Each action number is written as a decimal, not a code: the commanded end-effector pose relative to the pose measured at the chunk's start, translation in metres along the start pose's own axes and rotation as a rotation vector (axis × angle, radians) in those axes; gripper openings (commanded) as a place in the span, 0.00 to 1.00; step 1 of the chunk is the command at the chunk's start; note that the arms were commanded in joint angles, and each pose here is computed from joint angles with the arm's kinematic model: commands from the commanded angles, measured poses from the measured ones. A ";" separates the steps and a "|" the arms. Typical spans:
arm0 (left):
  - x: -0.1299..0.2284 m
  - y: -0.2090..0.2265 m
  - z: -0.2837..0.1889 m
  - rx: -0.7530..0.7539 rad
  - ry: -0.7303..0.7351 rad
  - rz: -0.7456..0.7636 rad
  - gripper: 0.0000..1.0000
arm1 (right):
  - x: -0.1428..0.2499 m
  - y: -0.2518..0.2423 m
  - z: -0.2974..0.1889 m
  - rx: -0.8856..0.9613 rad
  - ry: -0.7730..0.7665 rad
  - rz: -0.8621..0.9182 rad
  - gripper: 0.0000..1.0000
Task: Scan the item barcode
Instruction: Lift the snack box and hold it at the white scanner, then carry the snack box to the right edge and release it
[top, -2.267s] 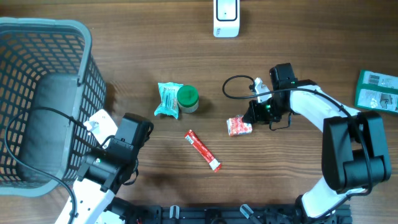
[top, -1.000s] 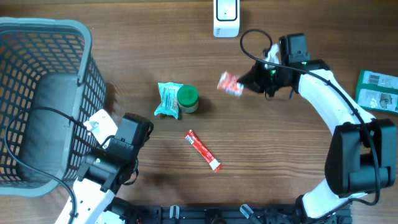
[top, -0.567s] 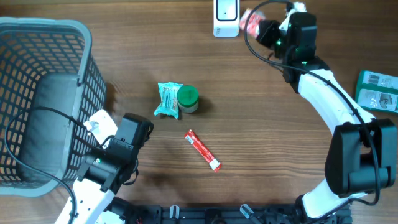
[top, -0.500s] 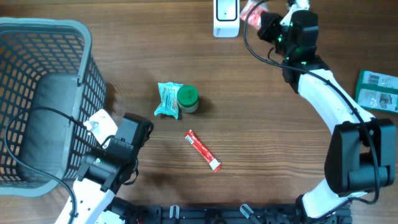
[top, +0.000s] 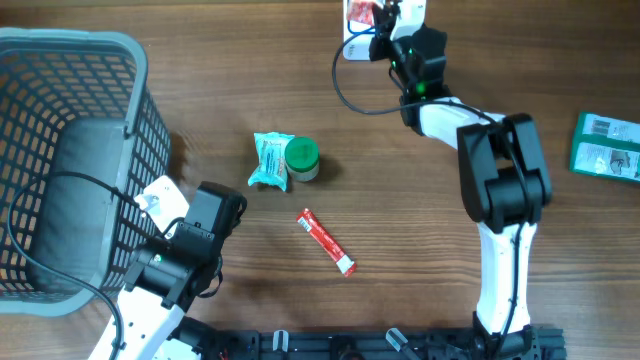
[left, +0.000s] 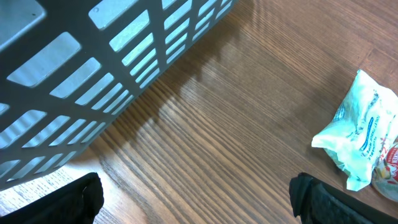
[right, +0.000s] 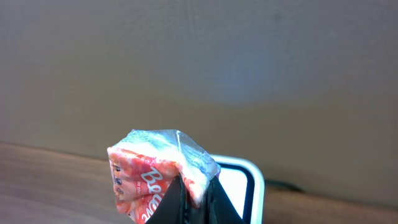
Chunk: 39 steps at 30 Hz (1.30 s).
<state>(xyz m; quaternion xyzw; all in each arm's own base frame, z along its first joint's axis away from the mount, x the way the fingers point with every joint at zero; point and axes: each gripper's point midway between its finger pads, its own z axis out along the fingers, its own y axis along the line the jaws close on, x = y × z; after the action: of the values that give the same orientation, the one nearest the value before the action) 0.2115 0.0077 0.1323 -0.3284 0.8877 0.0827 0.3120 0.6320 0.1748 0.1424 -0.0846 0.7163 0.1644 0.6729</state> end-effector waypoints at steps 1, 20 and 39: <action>-0.001 0.002 0.000 -0.002 -0.004 0.004 1.00 | 0.004 -0.007 0.015 0.017 -0.026 -0.050 0.04; -0.001 0.002 0.000 -0.002 -0.004 0.004 1.00 | -0.133 -0.157 -0.074 0.489 0.054 0.020 0.04; -0.001 0.002 0.000 -0.002 -0.004 0.004 1.00 | 0.048 -0.382 -0.304 1.031 0.555 0.665 1.00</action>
<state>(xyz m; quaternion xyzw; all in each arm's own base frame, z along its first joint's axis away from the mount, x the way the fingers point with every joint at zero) 0.2115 0.0077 0.1321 -0.3282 0.8878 0.0829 0.3118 0.4626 -0.3017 0.0496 0.4484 0.8298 -0.0951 0.3184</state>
